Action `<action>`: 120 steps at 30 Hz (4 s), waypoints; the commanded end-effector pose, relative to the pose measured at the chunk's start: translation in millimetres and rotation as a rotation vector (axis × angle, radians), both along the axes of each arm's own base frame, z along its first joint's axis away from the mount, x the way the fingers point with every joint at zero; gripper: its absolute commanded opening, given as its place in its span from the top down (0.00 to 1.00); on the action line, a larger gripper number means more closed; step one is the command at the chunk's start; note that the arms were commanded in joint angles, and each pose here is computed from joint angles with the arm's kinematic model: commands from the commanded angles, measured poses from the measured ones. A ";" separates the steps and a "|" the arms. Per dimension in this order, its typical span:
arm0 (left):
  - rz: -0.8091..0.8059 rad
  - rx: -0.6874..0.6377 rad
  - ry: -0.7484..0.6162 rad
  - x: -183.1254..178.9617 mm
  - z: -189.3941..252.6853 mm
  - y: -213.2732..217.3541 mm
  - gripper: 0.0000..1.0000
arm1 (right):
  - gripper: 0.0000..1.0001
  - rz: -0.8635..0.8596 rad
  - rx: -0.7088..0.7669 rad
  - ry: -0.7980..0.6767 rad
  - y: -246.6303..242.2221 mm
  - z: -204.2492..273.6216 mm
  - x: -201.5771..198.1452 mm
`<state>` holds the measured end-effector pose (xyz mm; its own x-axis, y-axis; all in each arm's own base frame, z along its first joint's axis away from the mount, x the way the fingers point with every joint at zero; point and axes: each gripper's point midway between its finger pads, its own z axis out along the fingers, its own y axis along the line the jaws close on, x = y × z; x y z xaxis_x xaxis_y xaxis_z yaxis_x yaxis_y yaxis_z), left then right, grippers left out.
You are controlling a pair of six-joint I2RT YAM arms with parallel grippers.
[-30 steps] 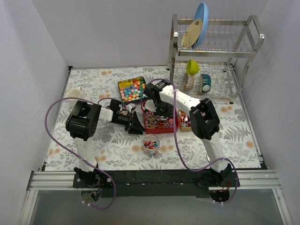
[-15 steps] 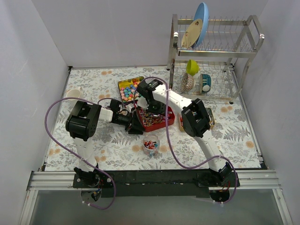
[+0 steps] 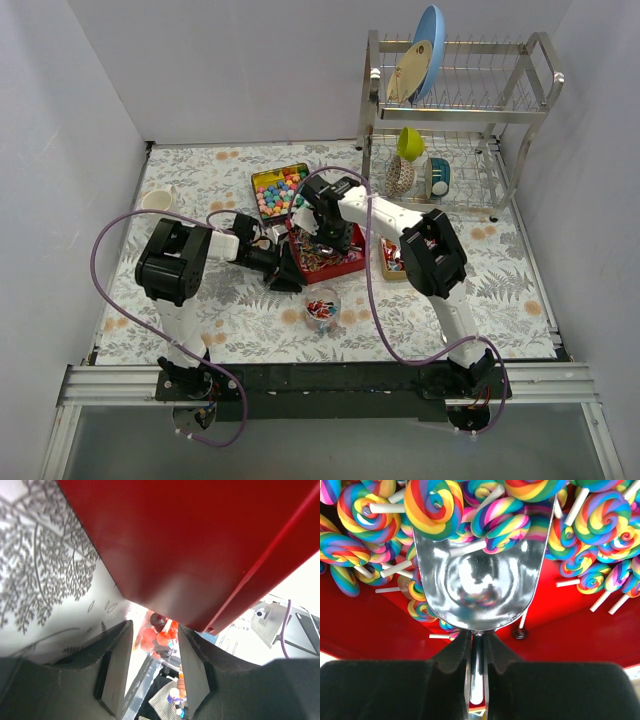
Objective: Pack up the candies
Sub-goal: Scoop the fake candies from the storage box, then place the fake candies in the packing bottle.
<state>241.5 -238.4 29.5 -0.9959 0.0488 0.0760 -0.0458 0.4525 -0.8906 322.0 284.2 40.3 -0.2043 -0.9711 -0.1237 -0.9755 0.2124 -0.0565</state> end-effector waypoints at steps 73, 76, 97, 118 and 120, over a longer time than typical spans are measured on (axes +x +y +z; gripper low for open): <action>0.133 0.353 -0.382 62.9 63.7 110.9 0.40 | 0.99 0.671 -0.081 -0.239 -88.3 142.7 -96.5; 0.156 0.364 -0.391 66.4 65.4 115.7 0.40 | 0.99 0.695 -0.136 -0.250 -82.7 146.8 -100.1; 0.212 0.343 -0.443 83.9 90.5 114.8 0.39 | 0.99 0.889 -0.585 -0.481 -68.4 175.0 -97.3; 0.219 0.296 -0.461 81.4 105.0 109.0 0.38 | 0.99 0.943 -0.687 -0.581 -49.5 181.9 -104.8; 0.222 0.292 -0.463 79.9 106.5 108.2 0.38 | 0.99 0.939 -0.684 -0.590 -48.8 183.3 -106.0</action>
<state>318.4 -126.0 104.0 -0.9460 -0.1188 -0.3016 0.1223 0.7308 -0.6716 212.5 233.7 211.2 0.4980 -0.6721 0.5479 -0.5784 -0.7282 -0.3676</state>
